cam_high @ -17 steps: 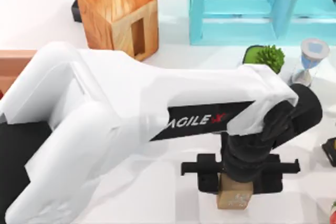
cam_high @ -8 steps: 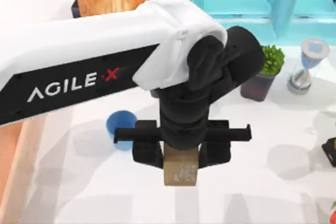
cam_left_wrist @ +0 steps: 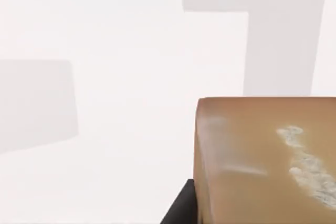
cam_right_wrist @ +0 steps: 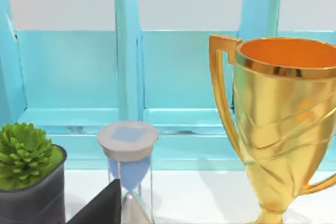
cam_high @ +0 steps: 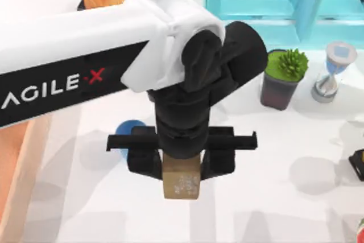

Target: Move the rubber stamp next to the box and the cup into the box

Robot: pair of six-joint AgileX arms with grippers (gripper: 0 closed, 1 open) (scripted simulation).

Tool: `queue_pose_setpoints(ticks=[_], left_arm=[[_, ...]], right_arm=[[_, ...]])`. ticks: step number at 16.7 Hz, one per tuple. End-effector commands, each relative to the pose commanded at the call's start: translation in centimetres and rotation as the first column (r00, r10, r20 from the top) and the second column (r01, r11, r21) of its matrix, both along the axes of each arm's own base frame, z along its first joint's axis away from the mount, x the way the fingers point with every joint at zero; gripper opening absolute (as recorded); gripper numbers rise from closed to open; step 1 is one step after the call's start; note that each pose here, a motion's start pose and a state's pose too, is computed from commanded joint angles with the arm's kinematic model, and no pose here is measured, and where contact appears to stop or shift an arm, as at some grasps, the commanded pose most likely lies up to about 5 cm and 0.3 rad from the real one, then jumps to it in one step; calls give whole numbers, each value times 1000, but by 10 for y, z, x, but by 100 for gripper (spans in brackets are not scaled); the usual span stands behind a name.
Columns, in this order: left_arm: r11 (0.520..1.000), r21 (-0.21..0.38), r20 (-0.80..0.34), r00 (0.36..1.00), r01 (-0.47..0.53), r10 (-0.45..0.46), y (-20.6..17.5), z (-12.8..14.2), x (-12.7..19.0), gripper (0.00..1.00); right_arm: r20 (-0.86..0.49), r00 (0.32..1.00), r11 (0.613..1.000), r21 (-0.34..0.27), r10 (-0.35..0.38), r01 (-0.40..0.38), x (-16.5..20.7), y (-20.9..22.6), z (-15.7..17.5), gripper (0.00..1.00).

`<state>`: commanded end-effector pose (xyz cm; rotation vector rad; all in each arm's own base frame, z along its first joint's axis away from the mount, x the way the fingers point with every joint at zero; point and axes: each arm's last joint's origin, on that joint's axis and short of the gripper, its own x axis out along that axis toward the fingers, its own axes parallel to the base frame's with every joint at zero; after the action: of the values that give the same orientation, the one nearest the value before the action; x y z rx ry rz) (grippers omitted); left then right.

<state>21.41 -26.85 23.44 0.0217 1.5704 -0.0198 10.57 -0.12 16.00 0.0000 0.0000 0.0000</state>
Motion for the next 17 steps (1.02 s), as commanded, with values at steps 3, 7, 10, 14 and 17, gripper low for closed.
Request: queue_pose_setpoints(ticks=[3, 7, 10, 14, 17], left_arm=[[1000, -1, 1, 1000, 0, 0, 37, 8, 5, 0], [1000, -3, 4, 1000, -1, 1, 77, 16, 4, 0], [1000, -3, 4, 1000, -1, 1, 104, 19, 0, 0], [1000, -2, 3, 1000, 0, 0, 146, 20, -12, 0], [1000, 0, 1, 1000, 0, 0, 152, 19, -14, 0]], right_arm=[[0, 1000, 1000, 0, 0, 0, 0, 0, 0, 100], [0, 1000, 1000, 0, 0, 0, 0, 0, 0, 100], [0, 1000, 1000, 0, 0, 0, 0, 0, 0, 100], [0, 1000, 1000, 0, 0, 0, 0, 0, 0, 100], [0, 1000, 1000, 0, 0, 0, 0, 0, 0, 100]])
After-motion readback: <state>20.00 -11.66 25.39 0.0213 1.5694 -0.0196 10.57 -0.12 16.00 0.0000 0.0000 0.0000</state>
